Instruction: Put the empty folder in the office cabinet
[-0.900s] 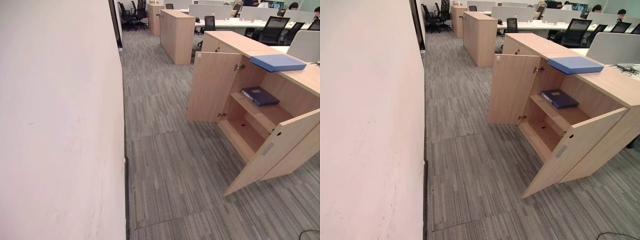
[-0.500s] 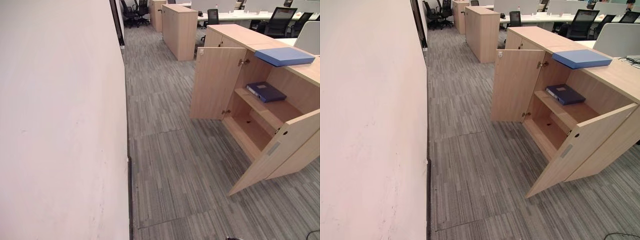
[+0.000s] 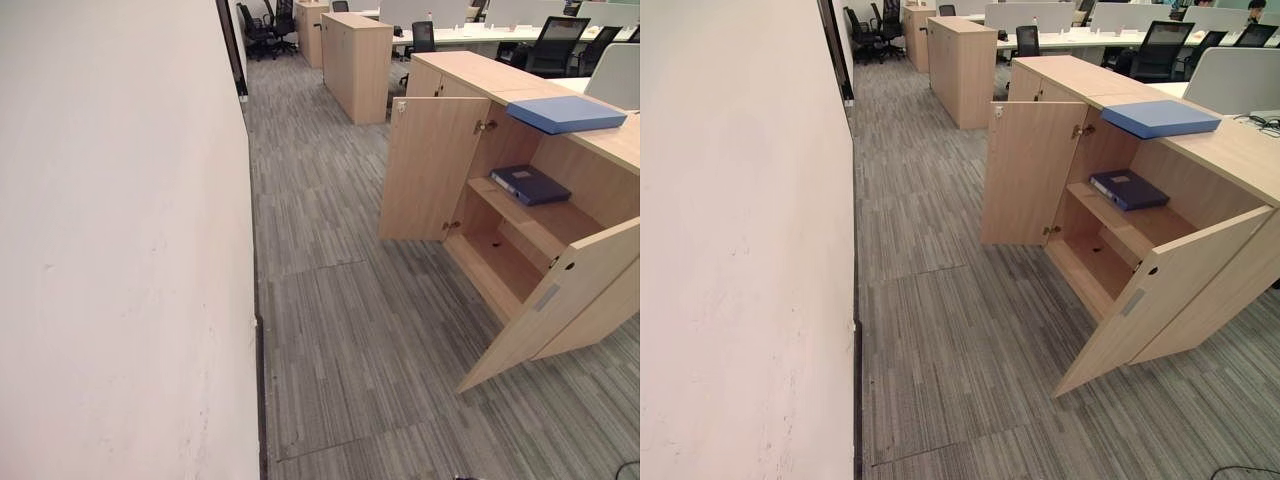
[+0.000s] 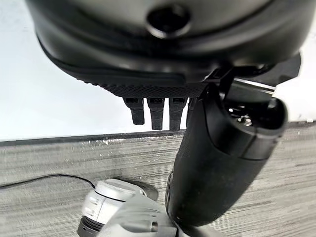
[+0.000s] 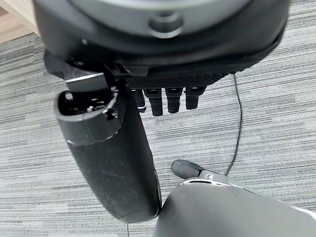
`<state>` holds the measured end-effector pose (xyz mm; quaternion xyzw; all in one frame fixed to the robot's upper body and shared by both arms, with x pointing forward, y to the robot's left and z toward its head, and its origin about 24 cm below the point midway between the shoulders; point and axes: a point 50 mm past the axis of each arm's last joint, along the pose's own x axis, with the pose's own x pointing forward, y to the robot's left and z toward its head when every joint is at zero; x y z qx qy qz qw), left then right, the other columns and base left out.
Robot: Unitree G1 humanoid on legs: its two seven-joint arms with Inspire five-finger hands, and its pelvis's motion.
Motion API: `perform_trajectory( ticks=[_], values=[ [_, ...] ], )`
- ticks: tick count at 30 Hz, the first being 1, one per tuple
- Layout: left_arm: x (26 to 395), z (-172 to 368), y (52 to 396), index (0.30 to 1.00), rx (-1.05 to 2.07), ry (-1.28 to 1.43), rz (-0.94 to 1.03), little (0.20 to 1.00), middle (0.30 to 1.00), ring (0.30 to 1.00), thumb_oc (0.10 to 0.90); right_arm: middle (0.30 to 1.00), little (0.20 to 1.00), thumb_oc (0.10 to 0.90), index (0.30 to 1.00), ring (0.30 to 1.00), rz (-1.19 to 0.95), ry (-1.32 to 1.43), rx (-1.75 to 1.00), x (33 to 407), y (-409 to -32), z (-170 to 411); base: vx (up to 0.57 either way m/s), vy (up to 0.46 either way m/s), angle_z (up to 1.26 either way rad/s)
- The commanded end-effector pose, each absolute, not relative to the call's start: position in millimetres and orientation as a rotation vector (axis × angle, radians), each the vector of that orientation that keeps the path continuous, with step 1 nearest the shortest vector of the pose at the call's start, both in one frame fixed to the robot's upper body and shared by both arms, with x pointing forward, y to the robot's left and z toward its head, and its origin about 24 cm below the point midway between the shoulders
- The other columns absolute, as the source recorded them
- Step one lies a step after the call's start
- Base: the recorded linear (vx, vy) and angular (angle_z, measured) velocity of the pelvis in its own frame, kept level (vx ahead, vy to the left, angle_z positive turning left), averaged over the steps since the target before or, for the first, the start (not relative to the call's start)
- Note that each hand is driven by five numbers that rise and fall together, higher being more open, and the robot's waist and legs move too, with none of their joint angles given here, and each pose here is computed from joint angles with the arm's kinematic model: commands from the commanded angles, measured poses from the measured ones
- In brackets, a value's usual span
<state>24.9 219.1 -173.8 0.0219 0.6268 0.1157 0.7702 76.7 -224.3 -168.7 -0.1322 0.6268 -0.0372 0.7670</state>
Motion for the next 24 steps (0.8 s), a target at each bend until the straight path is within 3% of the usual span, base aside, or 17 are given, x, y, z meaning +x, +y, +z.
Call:
perform_trajectory(
  ticks=[1, 11, 24],
  values=[
    [24.7, -176.2, 211.6, 0.9, 0.132, 1.401, 0.158, 0.9, 0.9, 0.9, 0.8, 0.9, 0.9, 0.8, 0.9, 0.9, -0.021, 1.415, -0.424, 68.1, -240.1, -166.7, 0.0, 0.0, 0.0],
    [31.2, -177.0, 205.1, 0.9, 0.283, 1.406, -0.022, 0.9, 0.9, 0.9, 0.8, 0.9, 0.9, 0.8, 0.9, 0.9, 0.009, 1.427, -0.472, 68.9, -246.1, -165.1, 0.0, 0.006, -0.06],
    [29.0, -176.7, 209.6, 0.9, 0.327, 1.423, -0.024, 0.9, 0.9, 0.9, 0.8, 0.9, 0.9, 0.8, 0.9, 0.9, 0.01, 1.423, -0.475, 69.8, -248.3, -164.4, 0.0, 0.0, 0.0]
  ],
)
